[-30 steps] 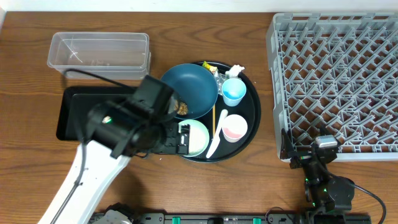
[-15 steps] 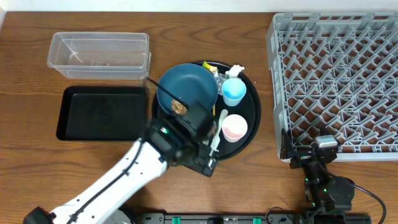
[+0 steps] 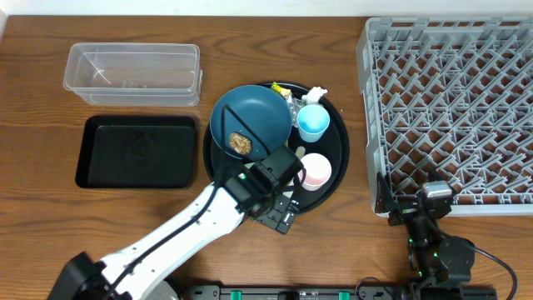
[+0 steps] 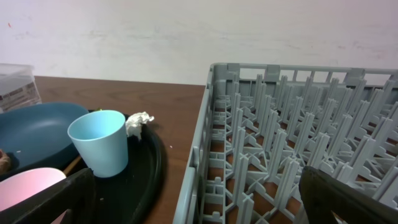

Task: Sort waste into correct bins and load items into the dishwasher rack
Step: 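Grasp the rim of the mint-green rice bowl with the left gripper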

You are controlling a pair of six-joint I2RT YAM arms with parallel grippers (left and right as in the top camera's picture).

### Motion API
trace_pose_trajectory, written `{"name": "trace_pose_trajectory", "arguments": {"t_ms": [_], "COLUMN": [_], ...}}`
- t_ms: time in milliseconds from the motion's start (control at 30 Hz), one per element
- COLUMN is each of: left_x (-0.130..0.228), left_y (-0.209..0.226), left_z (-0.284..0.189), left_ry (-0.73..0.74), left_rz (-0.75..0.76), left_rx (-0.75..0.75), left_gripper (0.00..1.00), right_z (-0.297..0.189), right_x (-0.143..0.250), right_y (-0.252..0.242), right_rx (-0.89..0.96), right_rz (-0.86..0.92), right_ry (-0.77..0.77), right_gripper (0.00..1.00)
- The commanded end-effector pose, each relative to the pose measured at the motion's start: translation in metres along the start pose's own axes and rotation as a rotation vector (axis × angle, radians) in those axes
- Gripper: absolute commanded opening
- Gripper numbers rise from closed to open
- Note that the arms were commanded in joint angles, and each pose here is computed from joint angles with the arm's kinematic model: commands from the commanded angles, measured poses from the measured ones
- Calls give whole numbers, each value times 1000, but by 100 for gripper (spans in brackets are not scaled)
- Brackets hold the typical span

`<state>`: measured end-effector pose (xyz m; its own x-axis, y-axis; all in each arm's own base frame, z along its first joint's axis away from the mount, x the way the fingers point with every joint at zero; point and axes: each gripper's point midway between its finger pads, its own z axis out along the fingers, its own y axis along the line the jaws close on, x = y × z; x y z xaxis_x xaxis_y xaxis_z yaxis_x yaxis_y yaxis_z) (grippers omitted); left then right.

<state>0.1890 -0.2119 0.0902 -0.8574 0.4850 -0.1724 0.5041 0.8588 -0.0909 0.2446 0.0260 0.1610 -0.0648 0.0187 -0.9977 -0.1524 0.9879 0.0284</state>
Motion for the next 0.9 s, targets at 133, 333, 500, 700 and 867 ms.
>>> {"name": "trace_pose_trajectory", "arguments": {"t_ms": [133, 333, 500, 700, 867], "left_x": [-5, -8, -10, -11, -12], "left_y": [2, 3, 6, 15, 27], "left_z": [23, 36, 45, 54, 55], "left_ry": [27, 44, 43, 64, 69], "left_rz": [25, 33, 38, 10, -28], "left_rx": [-29, -37, -54, -65, -72], "left_gripper": [98, 98, 99, 90, 90], "right_z": [0, 0, 0, 0, 0], "right_x": [2, 2, 2, 2, 2], "right_y": [-2, -2, -2, -2, -2], "right_rx": [9, 9, 9, 9, 9], "right_rz": [12, 12, 12, 12, 12], "right_ry": [5, 5, 5, 5, 5], "right_gripper": [99, 99, 99, 99, 99]}}
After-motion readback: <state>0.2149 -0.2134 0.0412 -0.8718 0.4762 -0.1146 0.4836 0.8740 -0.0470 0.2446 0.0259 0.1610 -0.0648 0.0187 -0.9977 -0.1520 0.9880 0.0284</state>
